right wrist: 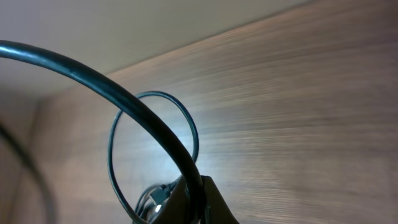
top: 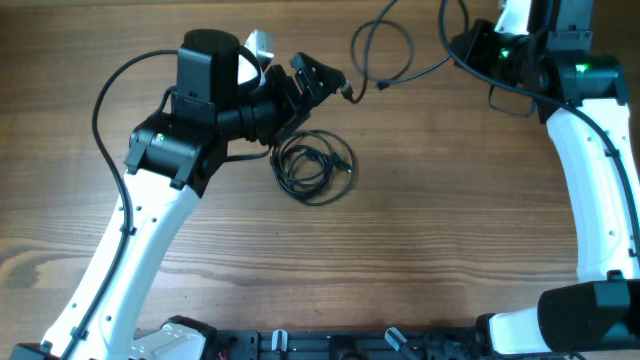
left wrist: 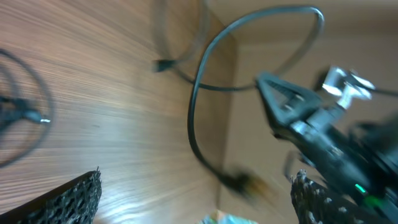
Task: Untangle cables
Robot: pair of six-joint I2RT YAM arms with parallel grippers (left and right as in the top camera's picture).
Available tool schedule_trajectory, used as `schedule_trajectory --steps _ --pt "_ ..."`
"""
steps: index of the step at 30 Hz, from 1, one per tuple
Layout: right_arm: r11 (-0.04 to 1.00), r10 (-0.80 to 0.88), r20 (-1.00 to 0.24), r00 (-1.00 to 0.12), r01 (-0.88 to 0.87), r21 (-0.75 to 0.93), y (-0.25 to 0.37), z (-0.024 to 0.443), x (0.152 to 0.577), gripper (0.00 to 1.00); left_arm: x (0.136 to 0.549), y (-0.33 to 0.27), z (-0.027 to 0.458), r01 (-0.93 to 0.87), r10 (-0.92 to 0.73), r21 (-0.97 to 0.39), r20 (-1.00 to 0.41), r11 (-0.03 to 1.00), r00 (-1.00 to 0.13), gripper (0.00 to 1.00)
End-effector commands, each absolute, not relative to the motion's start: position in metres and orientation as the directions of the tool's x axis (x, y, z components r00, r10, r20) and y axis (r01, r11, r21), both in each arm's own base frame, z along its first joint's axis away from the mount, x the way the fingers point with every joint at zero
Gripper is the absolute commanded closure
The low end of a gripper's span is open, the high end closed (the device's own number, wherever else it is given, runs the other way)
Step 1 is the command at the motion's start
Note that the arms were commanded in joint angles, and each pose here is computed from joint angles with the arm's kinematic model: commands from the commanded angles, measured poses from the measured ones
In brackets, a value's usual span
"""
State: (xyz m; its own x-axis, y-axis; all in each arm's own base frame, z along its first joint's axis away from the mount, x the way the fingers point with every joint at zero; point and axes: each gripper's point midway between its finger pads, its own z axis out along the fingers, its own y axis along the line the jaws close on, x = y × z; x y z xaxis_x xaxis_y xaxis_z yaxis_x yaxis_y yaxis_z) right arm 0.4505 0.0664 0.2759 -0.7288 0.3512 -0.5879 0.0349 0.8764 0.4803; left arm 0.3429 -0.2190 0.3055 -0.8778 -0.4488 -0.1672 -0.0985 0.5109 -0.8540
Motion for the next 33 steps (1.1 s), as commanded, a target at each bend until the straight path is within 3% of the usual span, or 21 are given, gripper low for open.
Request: schedule_trajectory --steps 1,7,12,19,21,24,28,32,33 --pt "0.854 0.471 -0.584 -0.660 0.175 0.491 0.048 0.277 0.462 0.96 0.359 -0.183 0.296 -0.182 -0.569 -0.763 -0.278 0.620 -0.774 0.00" --pt "0.869 0.487 -0.759 -0.432 0.322 0.375 -0.004 0.305 0.488 0.96 0.345 -0.144 0.258 -0.368 -0.623 -0.601 -0.290 0.710 -0.727 0.00" --pt "0.830 0.483 -0.842 -0.240 0.431 0.354 -0.052 0.333 0.500 0.96 0.339 -0.141 0.252 -0.388 -0.619 -0.579 -0.273 0.717 -0.736 0.00" --pt "0.716 0.551 -0.819 -0.158 0.594 0.367 -0.146 0.302 0.504 0.96 0.339 -0.141 0.252 -0.389 -0.619 -0.579 -0.272 0.717 -0.736 0.00" --pt "0.658 0.576 -0.807 -0.129 0.659 0.364 -0.181 0.287 0.498 0.96 0.339 -0.141 0.252 -0.389 -0.619 -0.579 -0.272 0.717 -0.736 0.00" --pt "0.401 0.650 -0.758 0.062 0.819 0.410 -0.238 0.265 0.465 0.96 0.339 -0.141 0.252 -0.389 -0.619 -0.579 -0.272 0.717 -0.736 0.00" --pt "0.314 0.668 -0.732 0.135 0.840 0.442 -0.266 0.252 0.457 0.96 0.339 -0.141 0.252 -0.389 -0.619 -0.579 -0.272 0.717 -0.736 0.00" --pt "0.145 0.728 -0.616 0.301 0.811 0.567 -0.276 0.223 0.465 0.96 0.339 -0.141 0.252 -0.389 -0.619 -0.579 -0.272 0.717 -0.736 0.00" --pt "0.173 0.755 -0.590 0.285 0.782 0.599 -0.273 0.214 0.483 0.96 0.339 -0.141 0.252 -0.389 -0.619 -0.579 -0.272 0.717 -0.736 0.00"
